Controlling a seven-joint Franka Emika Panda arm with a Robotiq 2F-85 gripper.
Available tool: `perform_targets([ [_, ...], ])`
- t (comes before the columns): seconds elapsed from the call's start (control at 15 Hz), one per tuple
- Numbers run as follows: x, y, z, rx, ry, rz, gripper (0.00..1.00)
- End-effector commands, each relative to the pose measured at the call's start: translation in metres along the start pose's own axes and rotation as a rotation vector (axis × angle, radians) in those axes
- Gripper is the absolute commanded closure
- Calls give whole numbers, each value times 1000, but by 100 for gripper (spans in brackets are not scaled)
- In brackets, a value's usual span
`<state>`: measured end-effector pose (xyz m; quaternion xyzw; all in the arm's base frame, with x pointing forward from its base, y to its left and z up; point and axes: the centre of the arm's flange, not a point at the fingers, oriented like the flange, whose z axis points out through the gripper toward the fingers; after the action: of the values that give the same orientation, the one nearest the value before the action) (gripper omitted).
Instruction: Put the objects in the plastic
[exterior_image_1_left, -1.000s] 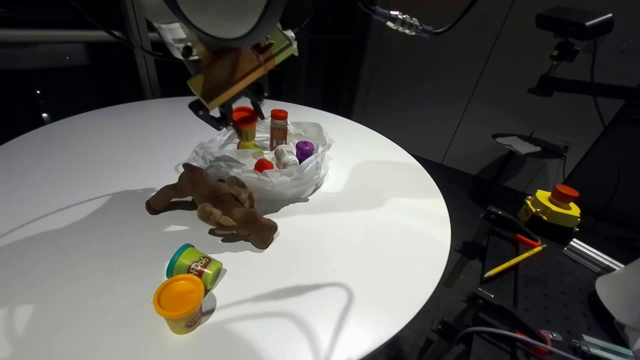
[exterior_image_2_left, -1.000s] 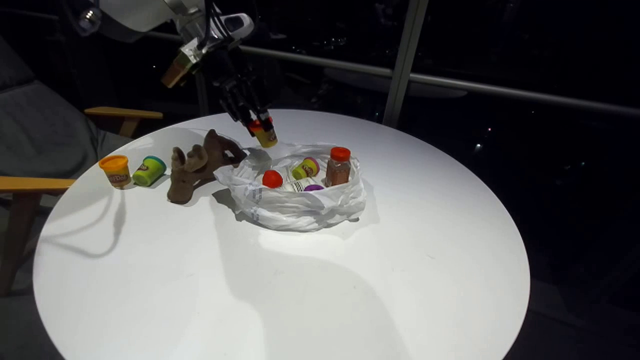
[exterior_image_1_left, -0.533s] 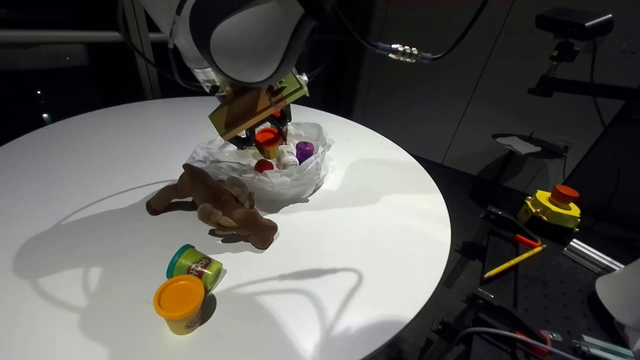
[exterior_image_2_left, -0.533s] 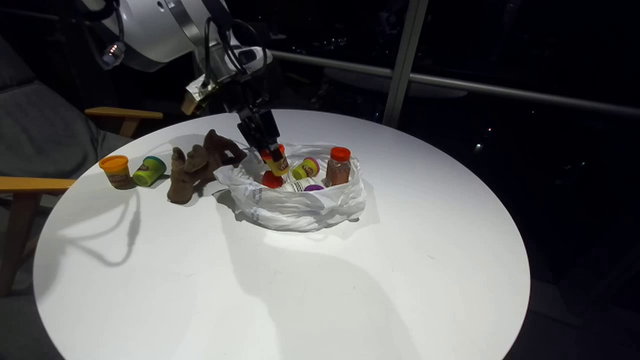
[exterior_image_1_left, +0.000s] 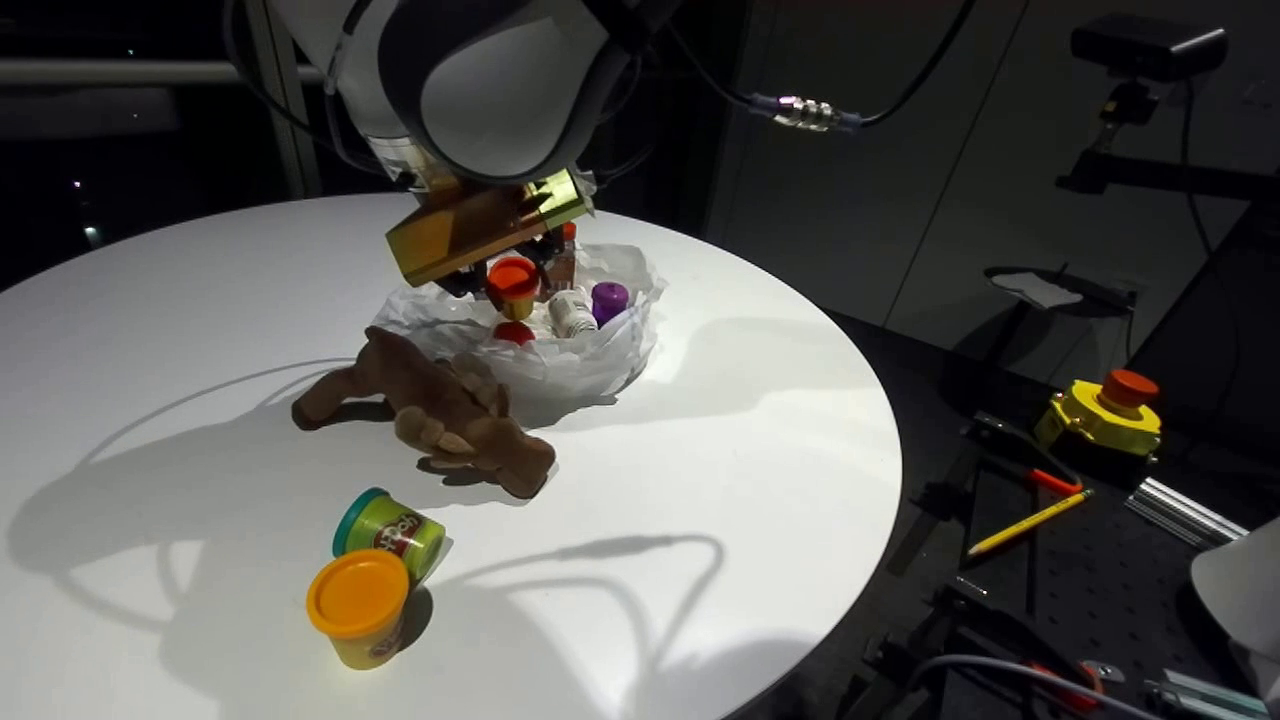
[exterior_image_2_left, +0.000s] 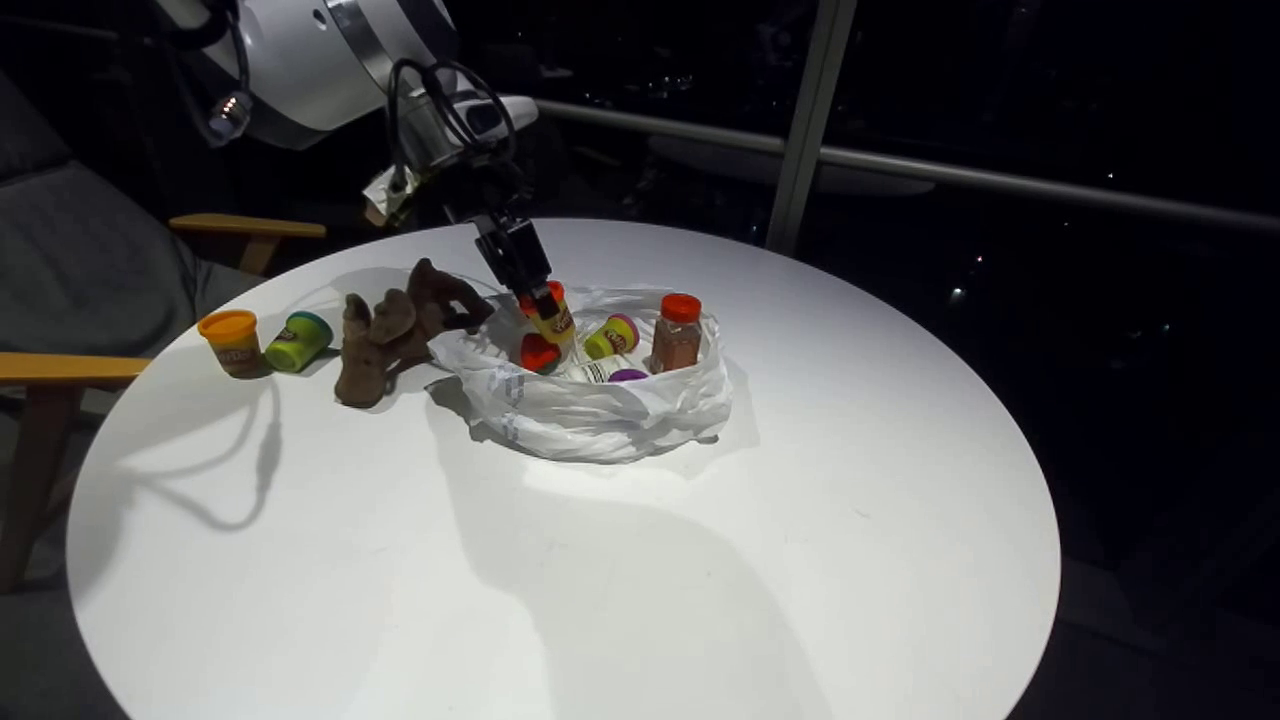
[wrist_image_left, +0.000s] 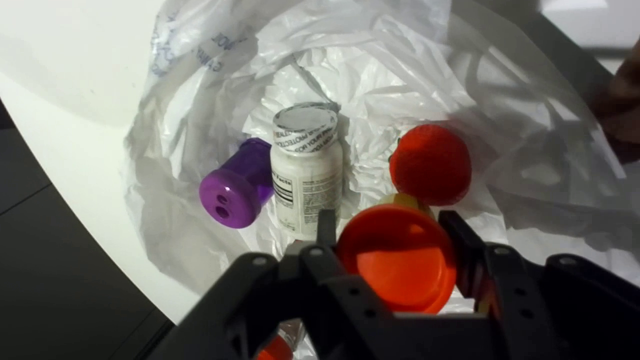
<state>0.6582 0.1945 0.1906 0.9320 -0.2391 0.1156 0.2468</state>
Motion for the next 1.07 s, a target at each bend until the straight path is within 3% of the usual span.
perform_targets([
  [0.0, 0, -14, -2, 33, 40, 19, 72],
  [0.07, 13, -40, -3, 41, 42, 21, 72],
  [0.27, 19, -60, 2, 54, 50, 20, 72],
  [0.33, 21, -65, 5, 62, 47, 23, 22],
  [0.4, 22, -69, 5, 70, 45, 26, 21],
  [0.6, 19, -67, 2, 65, 37, 43, 1],
  [0.8, 6, -50, -16, 55, 5, 82, 0],
  [1.0, -13, -33, -56, 56, 32, 148, 0],
])
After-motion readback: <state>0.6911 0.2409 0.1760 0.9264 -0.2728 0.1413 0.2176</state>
